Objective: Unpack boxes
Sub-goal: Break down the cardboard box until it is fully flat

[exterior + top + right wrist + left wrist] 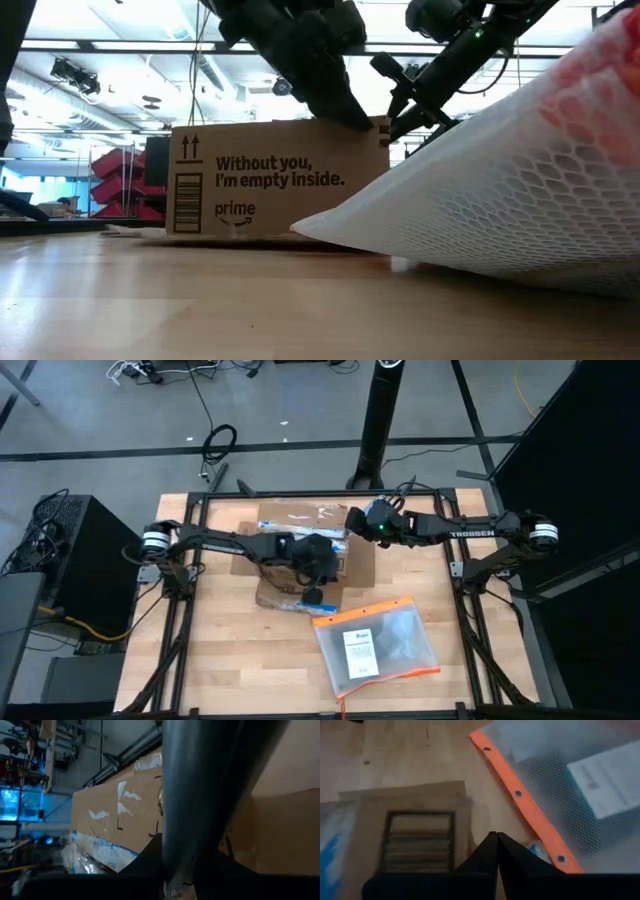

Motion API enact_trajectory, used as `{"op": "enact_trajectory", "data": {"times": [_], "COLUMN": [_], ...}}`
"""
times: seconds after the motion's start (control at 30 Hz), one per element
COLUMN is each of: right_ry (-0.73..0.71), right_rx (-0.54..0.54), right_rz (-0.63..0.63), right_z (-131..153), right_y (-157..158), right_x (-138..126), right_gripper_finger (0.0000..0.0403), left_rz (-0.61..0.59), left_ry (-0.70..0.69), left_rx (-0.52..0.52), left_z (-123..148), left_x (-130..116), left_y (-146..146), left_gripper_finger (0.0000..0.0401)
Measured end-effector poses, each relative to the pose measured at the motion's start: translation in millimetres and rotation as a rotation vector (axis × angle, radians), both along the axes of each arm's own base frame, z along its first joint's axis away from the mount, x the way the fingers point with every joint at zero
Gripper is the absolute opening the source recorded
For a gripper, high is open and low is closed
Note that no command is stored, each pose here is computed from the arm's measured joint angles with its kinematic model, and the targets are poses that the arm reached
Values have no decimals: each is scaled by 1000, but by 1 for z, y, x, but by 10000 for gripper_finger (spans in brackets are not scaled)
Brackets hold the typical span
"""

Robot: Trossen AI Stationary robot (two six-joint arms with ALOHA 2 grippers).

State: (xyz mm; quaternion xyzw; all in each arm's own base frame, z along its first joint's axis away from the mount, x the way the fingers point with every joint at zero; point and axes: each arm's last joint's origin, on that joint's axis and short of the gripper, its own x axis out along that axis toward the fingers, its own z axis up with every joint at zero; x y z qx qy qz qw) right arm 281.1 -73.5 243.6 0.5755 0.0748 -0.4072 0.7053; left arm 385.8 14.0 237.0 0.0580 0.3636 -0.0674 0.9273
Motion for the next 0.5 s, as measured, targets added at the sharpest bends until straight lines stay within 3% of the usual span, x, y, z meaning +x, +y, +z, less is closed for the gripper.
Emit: {"op": "enact_trajectory", "data": {"times": [0.2, 0.5], "right_ry": [24, -9], "right_rx": [-45, 51], "right_rz": [13, 36], "right_z": [0, -1], "right_y": [11, 19], "right_x": [2, 3], "right_gripper_finger": [40, 40], "left_rz": [36, 33], "left_ry": [1, 0], "left_rx": [3, 20], "left_z": [-9, -10], "left_x": [7, 8], "left_y": [5, 11], "left_gripper_finger": [0, 0]}}
